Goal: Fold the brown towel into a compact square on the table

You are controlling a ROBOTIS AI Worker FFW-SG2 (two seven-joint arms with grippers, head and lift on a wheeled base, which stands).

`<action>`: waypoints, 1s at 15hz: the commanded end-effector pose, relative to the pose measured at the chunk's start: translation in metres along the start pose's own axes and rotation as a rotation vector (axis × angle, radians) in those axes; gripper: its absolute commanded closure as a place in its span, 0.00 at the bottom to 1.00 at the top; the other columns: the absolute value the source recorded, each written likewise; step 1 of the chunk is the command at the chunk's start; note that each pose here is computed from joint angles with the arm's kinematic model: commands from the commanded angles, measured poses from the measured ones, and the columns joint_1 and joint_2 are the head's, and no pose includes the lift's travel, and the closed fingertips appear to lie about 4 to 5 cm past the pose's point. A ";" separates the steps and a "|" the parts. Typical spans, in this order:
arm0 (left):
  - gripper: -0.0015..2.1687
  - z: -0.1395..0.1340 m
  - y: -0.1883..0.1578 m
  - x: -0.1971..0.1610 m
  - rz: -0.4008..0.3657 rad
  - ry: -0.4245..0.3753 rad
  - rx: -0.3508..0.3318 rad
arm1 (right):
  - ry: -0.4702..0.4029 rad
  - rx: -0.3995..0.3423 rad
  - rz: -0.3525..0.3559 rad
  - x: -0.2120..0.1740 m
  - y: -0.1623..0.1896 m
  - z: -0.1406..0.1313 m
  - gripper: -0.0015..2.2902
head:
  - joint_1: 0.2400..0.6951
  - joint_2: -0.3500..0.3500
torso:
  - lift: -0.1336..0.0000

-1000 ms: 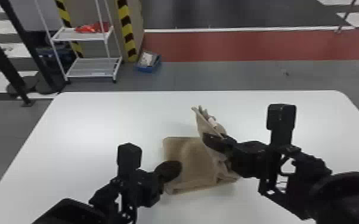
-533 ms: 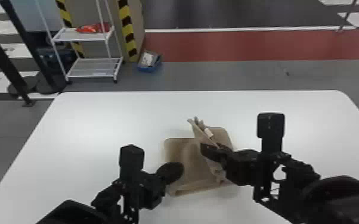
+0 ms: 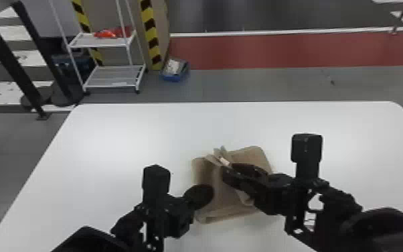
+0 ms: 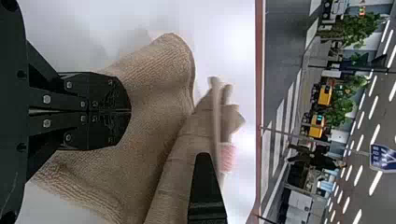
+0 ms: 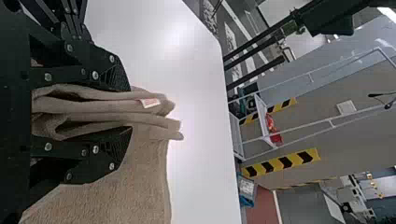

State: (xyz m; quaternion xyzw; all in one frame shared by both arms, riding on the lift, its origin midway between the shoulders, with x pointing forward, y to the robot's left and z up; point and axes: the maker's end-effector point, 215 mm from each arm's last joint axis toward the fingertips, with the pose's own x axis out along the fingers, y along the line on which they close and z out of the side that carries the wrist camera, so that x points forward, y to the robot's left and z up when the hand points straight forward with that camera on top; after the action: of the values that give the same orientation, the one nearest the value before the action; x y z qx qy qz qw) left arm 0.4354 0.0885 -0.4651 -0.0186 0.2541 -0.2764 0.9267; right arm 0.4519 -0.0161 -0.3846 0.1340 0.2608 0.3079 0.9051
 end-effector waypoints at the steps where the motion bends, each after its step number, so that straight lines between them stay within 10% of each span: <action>1: 0.98 0.000 0.000 0.000 0.000 -0.001 0.000 | -0.054 0.046 0.022 -0.013 -0.002 0.011 0.01 | 1.00 0.63 | 0.08; 8: 0.98 -0.001 -0.005 0.002 -0.004 0.002 0.001 | -0.118 0.119 -0.062 -0.082 -0.055 0.006 0.03 | 1.00 0.52 | 0.08; 10: 0.98 -0.001 -0.006 0.003 -0.004 0.002 0.000 | -0.114 0.126 -0.063 -0.101 -0.064 -0.004 0.30 | 1.00 0.48 | 0.08; 12: 0.98 -0.002 -0.006 0.003 -0.001 0.003 -0.003 | -0.095 0.114 -0.067 -0.116 -0.072 -0.017 0.95 | 1.00 0.43 | 0.08; 15: 0.98 0.000 -0.004 0.005 0.008 -0.003 -0.005 | -0.064 0.094 -0.072 -0.127 -0.075 -0.039 0.98 | 1.00 0.39 | 0.08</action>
State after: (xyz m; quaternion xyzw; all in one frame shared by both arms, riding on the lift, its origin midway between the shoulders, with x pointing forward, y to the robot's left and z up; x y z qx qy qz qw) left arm 0.4362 0.0824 -0.4676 -0.0196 0.2550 -0.2727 0.9275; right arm 0.3873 -0.1456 -0.3894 0.1838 0.2434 0.2651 0.9147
